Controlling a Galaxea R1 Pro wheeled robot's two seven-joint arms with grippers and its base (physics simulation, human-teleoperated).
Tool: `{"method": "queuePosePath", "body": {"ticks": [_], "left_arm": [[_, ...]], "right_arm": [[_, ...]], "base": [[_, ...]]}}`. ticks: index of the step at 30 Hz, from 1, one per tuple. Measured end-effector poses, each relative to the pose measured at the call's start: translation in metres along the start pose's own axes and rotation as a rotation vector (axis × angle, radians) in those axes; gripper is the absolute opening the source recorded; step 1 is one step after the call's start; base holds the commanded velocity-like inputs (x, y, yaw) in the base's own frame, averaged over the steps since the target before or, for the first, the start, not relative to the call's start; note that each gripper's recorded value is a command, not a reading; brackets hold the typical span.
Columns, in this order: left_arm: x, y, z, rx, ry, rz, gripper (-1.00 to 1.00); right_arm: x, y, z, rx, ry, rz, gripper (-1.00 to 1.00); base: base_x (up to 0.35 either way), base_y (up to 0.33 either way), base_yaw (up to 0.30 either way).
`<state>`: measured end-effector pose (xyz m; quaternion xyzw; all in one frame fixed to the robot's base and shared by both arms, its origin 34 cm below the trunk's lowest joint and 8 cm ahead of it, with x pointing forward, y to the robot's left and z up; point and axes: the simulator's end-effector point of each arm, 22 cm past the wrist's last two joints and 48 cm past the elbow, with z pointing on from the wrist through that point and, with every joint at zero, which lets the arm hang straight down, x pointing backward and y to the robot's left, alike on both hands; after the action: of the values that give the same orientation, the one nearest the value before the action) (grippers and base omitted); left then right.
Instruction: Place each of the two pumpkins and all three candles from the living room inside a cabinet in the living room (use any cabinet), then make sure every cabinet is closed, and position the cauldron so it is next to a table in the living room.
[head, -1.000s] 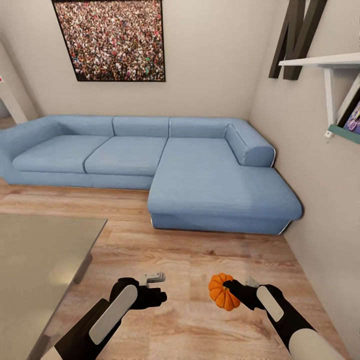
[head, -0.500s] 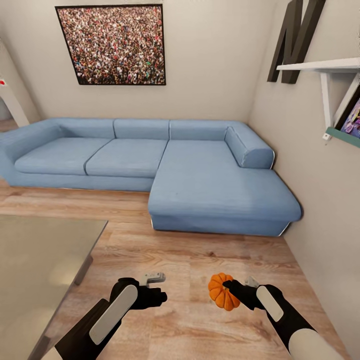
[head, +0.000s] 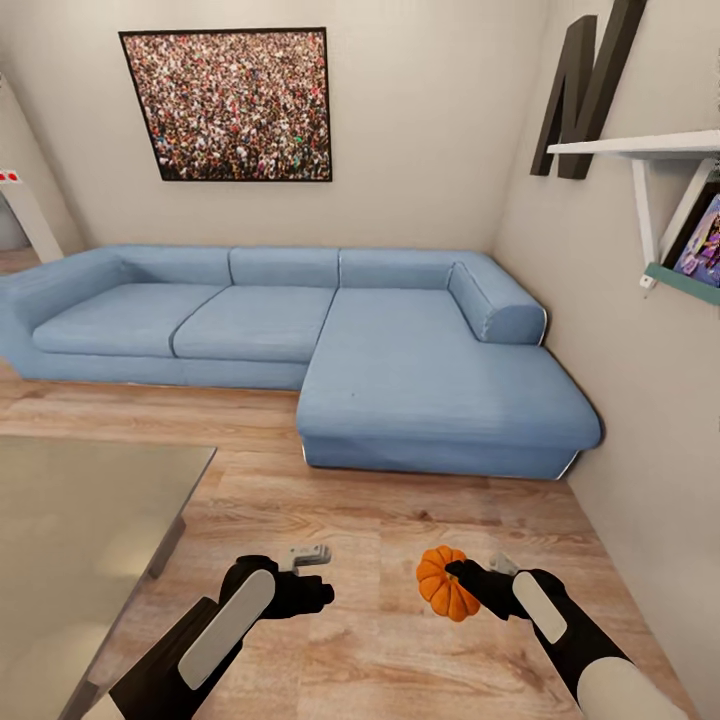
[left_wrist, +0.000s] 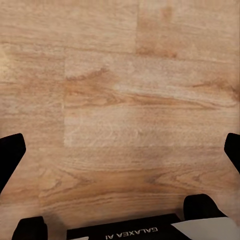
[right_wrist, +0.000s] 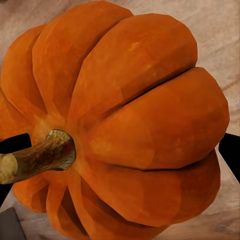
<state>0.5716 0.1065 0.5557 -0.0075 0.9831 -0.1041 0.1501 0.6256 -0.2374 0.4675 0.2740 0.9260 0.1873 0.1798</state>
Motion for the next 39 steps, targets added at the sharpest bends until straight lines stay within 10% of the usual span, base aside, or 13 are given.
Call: {"method": "queuePosePath", "body": {"ticks": [39], "left_arm": [[-0.0072,-0.0038,-0.0090,0.003,-0.026,0.008,1.00]], "right_arm": [[-0.0054,0.0054,-0.0067,-0.007,-0.013,-0.008,-1.00]], "base": [[-0.198,-0.051,0.204]]}}
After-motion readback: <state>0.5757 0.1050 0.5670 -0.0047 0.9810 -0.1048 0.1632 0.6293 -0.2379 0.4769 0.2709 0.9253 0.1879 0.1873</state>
